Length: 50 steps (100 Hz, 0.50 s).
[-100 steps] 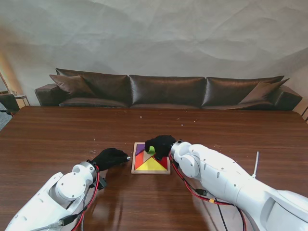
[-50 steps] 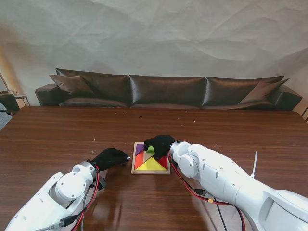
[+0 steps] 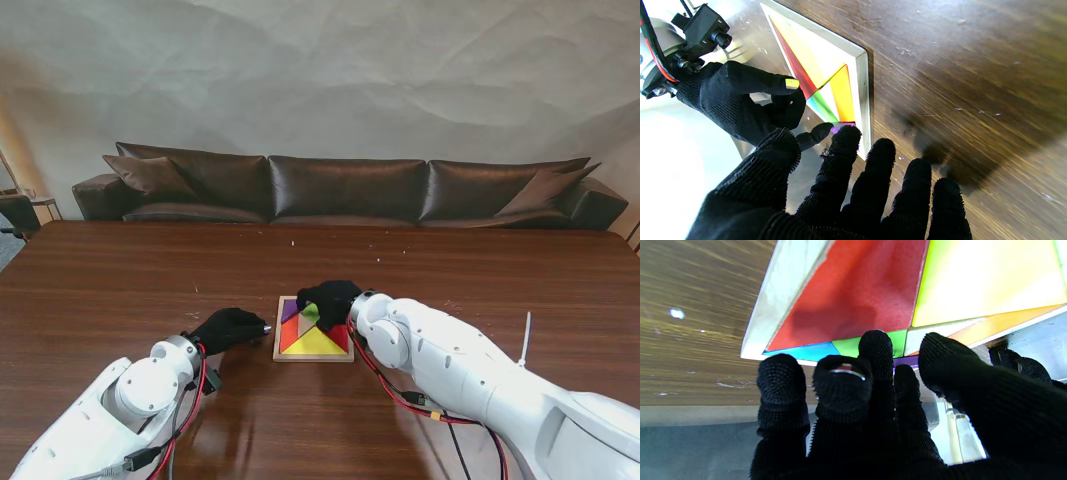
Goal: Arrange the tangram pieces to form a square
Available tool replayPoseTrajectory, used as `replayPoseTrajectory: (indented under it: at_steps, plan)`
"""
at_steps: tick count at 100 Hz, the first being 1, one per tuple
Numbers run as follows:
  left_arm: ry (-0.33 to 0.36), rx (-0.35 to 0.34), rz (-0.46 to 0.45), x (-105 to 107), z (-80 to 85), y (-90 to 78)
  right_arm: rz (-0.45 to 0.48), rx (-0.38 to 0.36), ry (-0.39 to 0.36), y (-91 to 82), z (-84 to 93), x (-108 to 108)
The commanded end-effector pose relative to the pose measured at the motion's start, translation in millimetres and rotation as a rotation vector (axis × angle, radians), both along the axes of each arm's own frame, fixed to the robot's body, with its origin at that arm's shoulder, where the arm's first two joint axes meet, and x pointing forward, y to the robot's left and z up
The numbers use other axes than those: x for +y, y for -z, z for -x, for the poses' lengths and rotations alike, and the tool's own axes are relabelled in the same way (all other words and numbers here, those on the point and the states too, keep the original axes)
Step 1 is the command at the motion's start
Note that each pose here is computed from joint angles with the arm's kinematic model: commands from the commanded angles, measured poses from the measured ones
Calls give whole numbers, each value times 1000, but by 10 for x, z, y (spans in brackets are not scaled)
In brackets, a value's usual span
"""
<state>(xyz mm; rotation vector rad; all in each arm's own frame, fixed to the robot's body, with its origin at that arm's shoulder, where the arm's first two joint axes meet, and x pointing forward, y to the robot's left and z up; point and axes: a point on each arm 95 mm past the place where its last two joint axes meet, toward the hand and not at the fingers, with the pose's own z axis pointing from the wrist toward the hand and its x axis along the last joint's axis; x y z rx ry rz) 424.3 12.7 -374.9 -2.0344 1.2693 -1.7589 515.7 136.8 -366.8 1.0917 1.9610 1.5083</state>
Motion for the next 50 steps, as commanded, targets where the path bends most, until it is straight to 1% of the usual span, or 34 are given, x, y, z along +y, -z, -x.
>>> replayPoseTrajectory:
  at_steps: [1,50]
  plan:
    - [15,35,0,-17,41,70,9,13,-11,15,19,39]
    - [15,42,3,-19,41,72,4,6,6,-7,15,40]
